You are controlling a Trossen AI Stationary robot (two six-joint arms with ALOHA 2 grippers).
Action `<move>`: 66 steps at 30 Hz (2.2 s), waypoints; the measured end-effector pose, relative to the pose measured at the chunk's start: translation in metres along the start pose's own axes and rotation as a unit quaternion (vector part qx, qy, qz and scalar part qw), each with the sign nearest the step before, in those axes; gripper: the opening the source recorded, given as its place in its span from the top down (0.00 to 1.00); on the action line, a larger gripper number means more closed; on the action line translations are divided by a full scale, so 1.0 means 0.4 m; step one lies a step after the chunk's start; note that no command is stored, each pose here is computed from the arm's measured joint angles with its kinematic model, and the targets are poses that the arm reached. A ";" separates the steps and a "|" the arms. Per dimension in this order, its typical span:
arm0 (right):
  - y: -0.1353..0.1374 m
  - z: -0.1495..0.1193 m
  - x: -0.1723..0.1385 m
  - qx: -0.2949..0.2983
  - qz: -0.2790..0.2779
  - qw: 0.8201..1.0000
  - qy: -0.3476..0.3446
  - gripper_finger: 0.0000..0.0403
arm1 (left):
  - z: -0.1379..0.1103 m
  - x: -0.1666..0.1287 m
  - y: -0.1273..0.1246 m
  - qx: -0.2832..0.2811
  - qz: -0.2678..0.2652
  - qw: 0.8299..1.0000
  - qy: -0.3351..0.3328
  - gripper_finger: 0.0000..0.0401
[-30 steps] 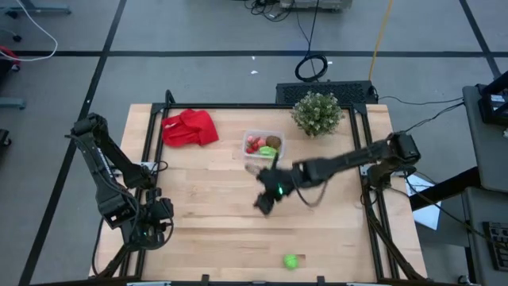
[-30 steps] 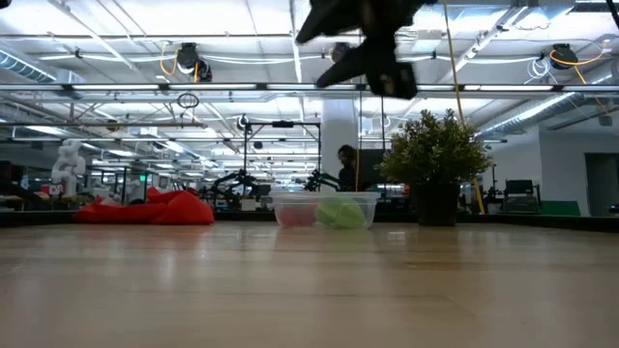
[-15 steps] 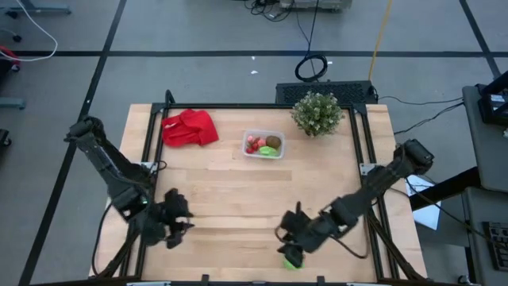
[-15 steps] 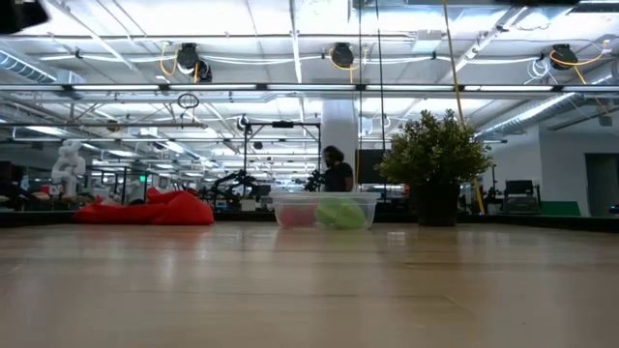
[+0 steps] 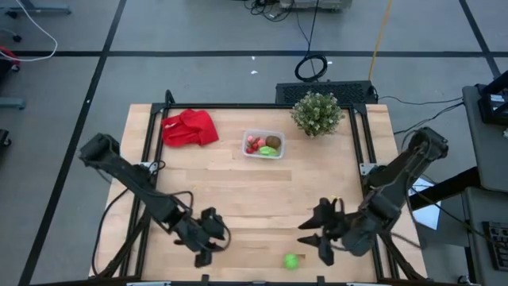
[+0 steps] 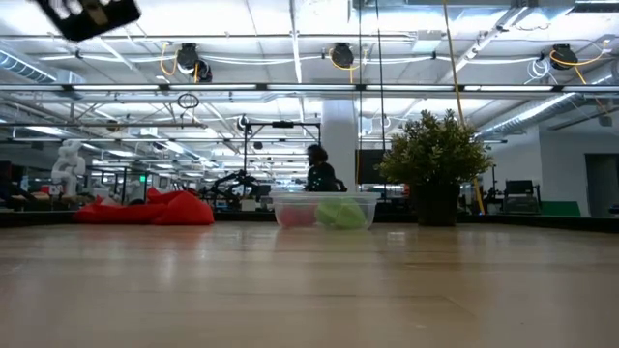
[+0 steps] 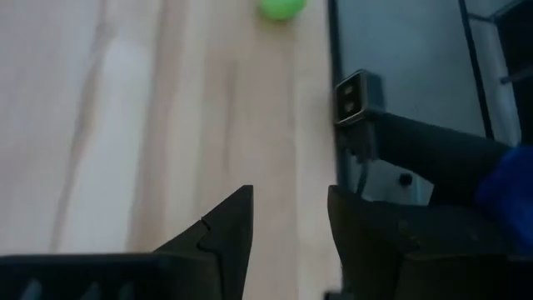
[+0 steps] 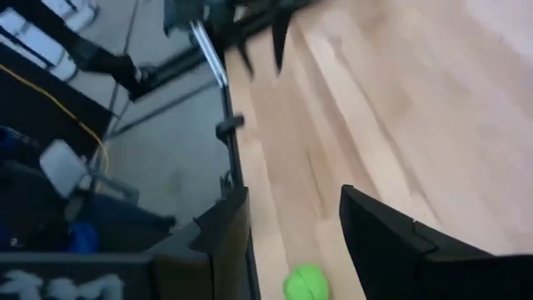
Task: Pick and placing Produce into tupperware
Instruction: Put the cabbage into the bin
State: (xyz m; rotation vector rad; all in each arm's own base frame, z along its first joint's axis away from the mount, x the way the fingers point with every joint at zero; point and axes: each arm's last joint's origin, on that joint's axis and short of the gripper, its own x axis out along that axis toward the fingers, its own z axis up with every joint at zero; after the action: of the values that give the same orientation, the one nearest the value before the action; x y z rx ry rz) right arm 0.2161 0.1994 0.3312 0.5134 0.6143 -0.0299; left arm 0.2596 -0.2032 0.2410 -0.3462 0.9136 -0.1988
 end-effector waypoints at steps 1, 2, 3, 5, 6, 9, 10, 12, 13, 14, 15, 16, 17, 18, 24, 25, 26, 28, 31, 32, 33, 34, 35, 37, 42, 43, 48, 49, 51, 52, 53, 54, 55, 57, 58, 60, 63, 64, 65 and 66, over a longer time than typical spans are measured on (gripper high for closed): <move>-0.002 0.006 -0.009 -0.004 0.002 1.000 -0.005 0.56 | 0.013 0.009 -0.013 0.010 -0.001 1.000 -0.002 0.60; -0.004 0.012 -0.016 -0.008 0.004 1.000 -0.009 0.56 | 0.027 0.017 -0.028 0.020 -0.004 1.000 -0.004 0.60; -0.007 0.018 -0.023 -0.013 0.006 1.000 -0.013 0.56 | 0.041 0.026 -0.042 0.029 -0.004 1.000 -0.005 0.60; -0.010 0.025 -0.033 -0.023 0.010 1.000 -0.017 0.56 | 0.063 0.046 -0.063 0.048 0.011 0.999 -0.002 0.60; -0.011 0.028 -0.038 -0.029 0.013 0.999 -0.018 0.56 | 0.078 0.057 -0.074 0.053 0.016 0.998 -0.006 0.60; -0.015 0.036 -0.054 -0.050 0.019 0.998 -0.022 0.56 | 0.118 0.092 -0.101 0.065 0.030 0.997 -0.012 0.60; -0.018 0.041 -0.064 -0.059 0.021 0.998 -0.024 0.56 | 0.133 0.104 -0.109 0.068 0.030 0.997 -0.014 0.60; -0.024 0.050 -0.083 -0.075 0.027 0.996 -0.031 0.56 | 0.157 0.131 -0.119 0.067 0.035 0.997 -0.014 0.60; -0.027 0.055 -0.093 -0.083 0.029 0.995 -0.036 0.56 | 0.166 0.144 -0.121 0.067 0.040 0.997 -0.010 0.60; -0.031 0.060 -0.102 -0.091 0.026 0.995 -0.044 0.56 | 0.175 0.157 -0.121 0.065 0.045 0.997 -0.008 0.60; -0.034 0.066 -0.111 -0.098 0.024 0.994 -0.053 0.56 | 0.185 0.172 -0.122 0.063 0.047 0.997 -0.008 0.60; -0.038 0.071 -0.120 -0.105 0.020 0.992 -0.064 0.56 | 0.197 0.184 -0.124 0.061 0.047 0.997 -0.012 0.60; -0.042 0.076 -0.129 -0.112 0.016 0.991 -0.074 0.56 | 0.207 0.196 -0.124 0.062 0.048 0.997 -0.014 0.60; -0.045 0.081 -0.138 -0.118 0.014 0.989 -0.082 0.56 | 0.218 0.209 -0.124 0.062 0.049 0.997 -0.016 0.60; -0.071 0.113 -0.174 -0.137 0.007 0.984 -0.110 0.56 | 0.274 0.276 -0.132 0.078 0.040 0.996 -0.030 0.60; -0.076 0.119 -0.179 -0.138 0.006 0.984 -0.115 0.56 | 0.282 0.288 -0.131 0.081 0.037 0.996 -0.030 0.60; -0.081 0.124 -0.183 -0.142 0.004 0.983 -0.118 0.56 | 0.289 0.300 -0.129 0.084 0.036 0.995 -0.031 0.60; -0.090 0.134 -0.190 -0.147 0.001 0.981 -0.125 0.56 | 0.301 0.320 -0.124 0.088 0.027 0.995 -0.026 0.60; -0.101 0.146 -0.199 -0.154 -0.004 0.979 -0.133 0.56 | 0.310 0.347 -0.110 0.089 0.016 0.996 -0.014 0.60; -0.104 0.149 -0.202 -0.154 -0.005 0.979 -0.136 0.56 | 0.309 0.352 -0.106 0.089 0.017 0.996 -0.011 0.60; -0.107 0.152 -0.204 -0.155 -0.007 0.978 -0.138 0.56 | 0.309 0.359 -0.101 0.090 0.017 0.996 -0.010 0.60; -0.109 0.154 -0.206 -0.155 -0.007 0.978 -0.140 0.56 | 0.312 0.361 -0.098 0.091 0.017 0.996 -0.011 0.60; -0.110 0.155 -0.207 -0.155 -0.008 0.978 -0.140 0.56 | 0.313 0.362 -0.095 0.093 0.018 0.995 -0.010 0.60; -0.113 0.158 -0.206 -0.154 -0.011 0.978 -0.142 0.56 | 0.318 0.363 -0.090 0.098 0.017 0.995 -0.014 0.60; -0.116 0.162 -0.205 -0.153 -0.014 0.978 -0.143 0.56 | 0.334 0.361 -0.082 0.112 0.016 0.993 -0.031 0.60; -0.117 0.163 -0.204 -0.153 -0.015 0.978 -0.143 0.56 | 0.336 0.361 -0.080 0.114 0.016 0.993 -0.033 0.60; -0.122 0.167 -0.202 -0.150 -0.020 0.978 -0.144 0.56 | 0.328 0.409 -0.068 0.116 0.006 0.993 -0.036 0.60; -0.123 0.168 -0.201 -0.149 -0.022 0.978 -0.145 0.56 | 0.325 0.422 -0.066 0.117 -0.001 0.993 -0.036 0.60; -0.125 0.170 -0.200 -0.149 -0.025 0.978 -0.144 0.56 | 0.313 0.441 -0.058 0.116 -0.002 0.993 -0.020 0.60; -0.126 0.171 -0.199 -0.148 -0.026 0.978 -0.145 0.56 | 0.311 0.451 -0.054 0.114 -0.002 0.993 -0.020 0.60; -0.128 0.172 -0.199 -0.148 -0.028 0.978 -0.145 0.56 | 0.312 0.456 -0.053 0.112 -0.004 0.993 -0.025 0.60; -0.128 0.173 -0.198 -0.147 -0.029 0.978 -0.145 0.56 | 0.312 0.457 -0.052 0.110 -0.005 0.994 -0.025 0.60; -0.129 0.174 -0.198 -0.146 -0.030 0.978 -0.146 0.56 | 0.312 0.457 -0.053 0.111 -0.005 0.993 -0.027 0.60; -0.131 0.176 -0.197 -0.146 -0.032 0.978 -0.146 0.56 | 0.316 0.463 -0.056 0.112 -0.013 0.993 -0.041 0.60; -0.132 0.177 -0.197 -0.146 -0.033 0.978 -0.147 0.56 | 0.317 0.463 -0.058 0.113 -0.014 0.993 -0.044 0.60; -0.133 0.178 -0.196 -0.146 -0.035 0.978 -0.147 0.56 | 0.312 0.468 -0.056 0.113 -0.013 0.993 -0.039 0.60; -0.136 0.181 -0.195 -0.146 -0.038 0.977 -0.148 0.56 | 0.303 0.484 -0.051 0.111 -0.010 0.993 -0.033 0.60; -0.136 0.181 -0.195 -0.146 -0.038 0.977 -0.148 0.56 | 0.302 0.485 -0.051 0.111 -0.011 0.993 -0.032 0.60; -0.136 0.181 -0.195 -0.146 -0.039 0.977 -0.148 0.56 | 0.303 0.485 -0.051 0.111 -0.013 0.993 -0.031 0.60; -0.136 0.181 -0.195 -0.146 -0.038 0.977 -0.149 0.56 | 0.303 0.484 -0.051 0.111 -0.016 0.993 -0.032 0.60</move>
State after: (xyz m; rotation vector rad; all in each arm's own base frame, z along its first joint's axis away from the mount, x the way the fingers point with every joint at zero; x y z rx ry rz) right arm 0.1819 0.1084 0.4004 0.1938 0.3365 -0.0867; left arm 0.4721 -0.2576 0.1737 -0.1593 0.8150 -0.3137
